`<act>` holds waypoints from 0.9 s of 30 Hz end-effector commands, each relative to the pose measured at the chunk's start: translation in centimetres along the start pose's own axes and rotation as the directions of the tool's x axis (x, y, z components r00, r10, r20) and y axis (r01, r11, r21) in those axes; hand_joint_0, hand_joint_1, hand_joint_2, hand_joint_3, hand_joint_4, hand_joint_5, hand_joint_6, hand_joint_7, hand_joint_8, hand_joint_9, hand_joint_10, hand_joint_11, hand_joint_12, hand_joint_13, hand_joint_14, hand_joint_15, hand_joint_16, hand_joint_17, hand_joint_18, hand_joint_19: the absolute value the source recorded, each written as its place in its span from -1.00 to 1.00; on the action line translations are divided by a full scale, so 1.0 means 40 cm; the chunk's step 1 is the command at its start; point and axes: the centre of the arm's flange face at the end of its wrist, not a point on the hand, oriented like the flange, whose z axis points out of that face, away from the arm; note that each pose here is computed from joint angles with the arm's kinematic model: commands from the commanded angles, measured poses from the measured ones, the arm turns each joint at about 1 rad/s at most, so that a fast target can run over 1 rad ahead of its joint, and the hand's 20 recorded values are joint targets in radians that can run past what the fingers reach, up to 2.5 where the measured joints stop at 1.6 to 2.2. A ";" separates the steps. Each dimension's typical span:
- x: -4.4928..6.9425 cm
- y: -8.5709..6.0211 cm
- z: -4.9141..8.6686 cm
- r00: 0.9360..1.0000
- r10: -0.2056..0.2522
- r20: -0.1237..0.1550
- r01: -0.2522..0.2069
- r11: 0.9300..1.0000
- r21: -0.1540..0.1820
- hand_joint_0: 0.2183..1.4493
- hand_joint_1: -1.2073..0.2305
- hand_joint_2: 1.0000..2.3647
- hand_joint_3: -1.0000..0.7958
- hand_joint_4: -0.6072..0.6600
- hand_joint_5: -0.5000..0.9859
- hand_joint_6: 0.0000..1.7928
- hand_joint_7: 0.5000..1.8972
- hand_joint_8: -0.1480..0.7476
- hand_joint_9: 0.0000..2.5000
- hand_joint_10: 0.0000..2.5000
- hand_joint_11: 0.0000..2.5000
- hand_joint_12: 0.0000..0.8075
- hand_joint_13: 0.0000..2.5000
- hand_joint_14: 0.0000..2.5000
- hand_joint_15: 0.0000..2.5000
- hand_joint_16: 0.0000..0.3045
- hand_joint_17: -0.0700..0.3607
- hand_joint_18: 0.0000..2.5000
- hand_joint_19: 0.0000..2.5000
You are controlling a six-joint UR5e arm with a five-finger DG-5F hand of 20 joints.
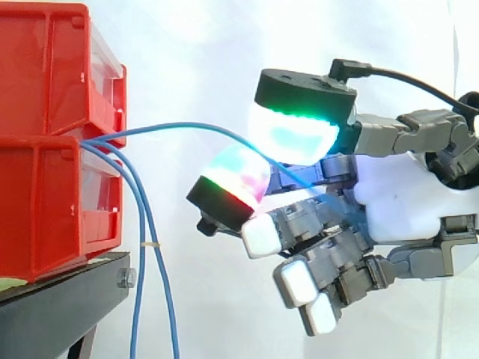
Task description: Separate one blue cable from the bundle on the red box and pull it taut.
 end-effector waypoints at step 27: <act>0.001 0.001 -0.001 1.000 -0.001 -0.003 0.001 1.000 0.002 -0.38 -0.34 -1.00 -0.11 0.00 -0.28 -0.16 -0.19 -0.30 -0.33 -1.00 -1.00 -0.04 -0.38 -0.99 -0.74 -0.64 -0.10 -0.53 -0.59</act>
